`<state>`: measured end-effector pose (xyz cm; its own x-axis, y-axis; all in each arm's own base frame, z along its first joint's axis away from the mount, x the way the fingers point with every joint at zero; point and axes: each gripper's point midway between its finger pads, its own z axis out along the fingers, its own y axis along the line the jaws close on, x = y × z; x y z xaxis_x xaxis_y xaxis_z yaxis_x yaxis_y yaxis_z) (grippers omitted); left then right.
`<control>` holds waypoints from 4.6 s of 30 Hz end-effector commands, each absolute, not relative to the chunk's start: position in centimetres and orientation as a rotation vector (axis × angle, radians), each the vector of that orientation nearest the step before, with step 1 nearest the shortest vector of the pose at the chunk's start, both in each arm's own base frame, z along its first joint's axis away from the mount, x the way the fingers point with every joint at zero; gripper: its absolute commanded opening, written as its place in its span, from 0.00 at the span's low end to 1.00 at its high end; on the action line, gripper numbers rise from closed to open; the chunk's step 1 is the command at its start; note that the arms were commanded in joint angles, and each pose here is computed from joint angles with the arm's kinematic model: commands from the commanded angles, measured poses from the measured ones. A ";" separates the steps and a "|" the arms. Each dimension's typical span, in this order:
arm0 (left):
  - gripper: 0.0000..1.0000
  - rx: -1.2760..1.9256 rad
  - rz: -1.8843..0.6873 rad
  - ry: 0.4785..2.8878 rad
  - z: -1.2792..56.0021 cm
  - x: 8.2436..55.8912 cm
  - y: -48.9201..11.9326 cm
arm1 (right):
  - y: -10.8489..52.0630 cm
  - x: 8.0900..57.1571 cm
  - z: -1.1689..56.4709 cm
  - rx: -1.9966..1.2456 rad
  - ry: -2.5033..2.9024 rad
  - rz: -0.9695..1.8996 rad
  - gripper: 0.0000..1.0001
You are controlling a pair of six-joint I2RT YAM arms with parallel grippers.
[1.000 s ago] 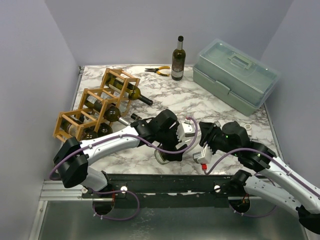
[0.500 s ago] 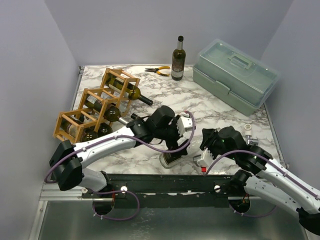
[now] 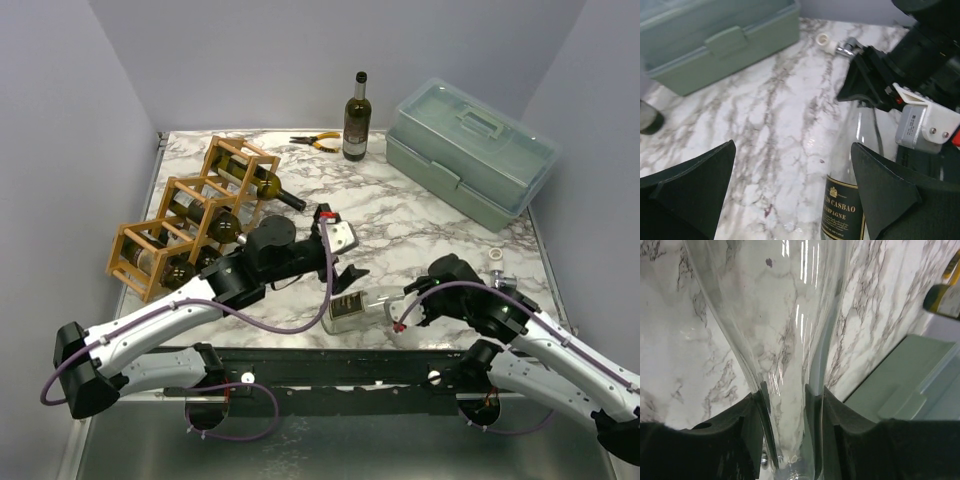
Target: Put the wine bottle on the wine rack
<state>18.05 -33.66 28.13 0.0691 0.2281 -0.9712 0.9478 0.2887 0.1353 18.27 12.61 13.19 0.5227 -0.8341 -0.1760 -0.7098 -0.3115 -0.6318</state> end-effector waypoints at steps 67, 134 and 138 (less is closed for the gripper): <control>0.99 -0.163 -0.042 1.128 44.0 23.4 -2.1 | 50.9 35.8 35.6 -0.778 1.676 0.779 0.00; 0.99 -0.101 -0.090 1.191 42.2 25.6 -4.7 | 32.3 50.3 36.6 -0.146 1.644 0.282 1.00; 0.99 -0.097 -0.109 1.190 42.3 25.7 -5.0 | 30.0 52.9 35.7 -0.109 1.629 0.236 1.00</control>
<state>25.44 -4.23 42.69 0.3753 -0.1190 -0.9192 -0.0039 0.9915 -0.1299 50.17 31.74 35.56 -0.1176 0.0317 -0.9926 -0.2772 0.9587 0.0635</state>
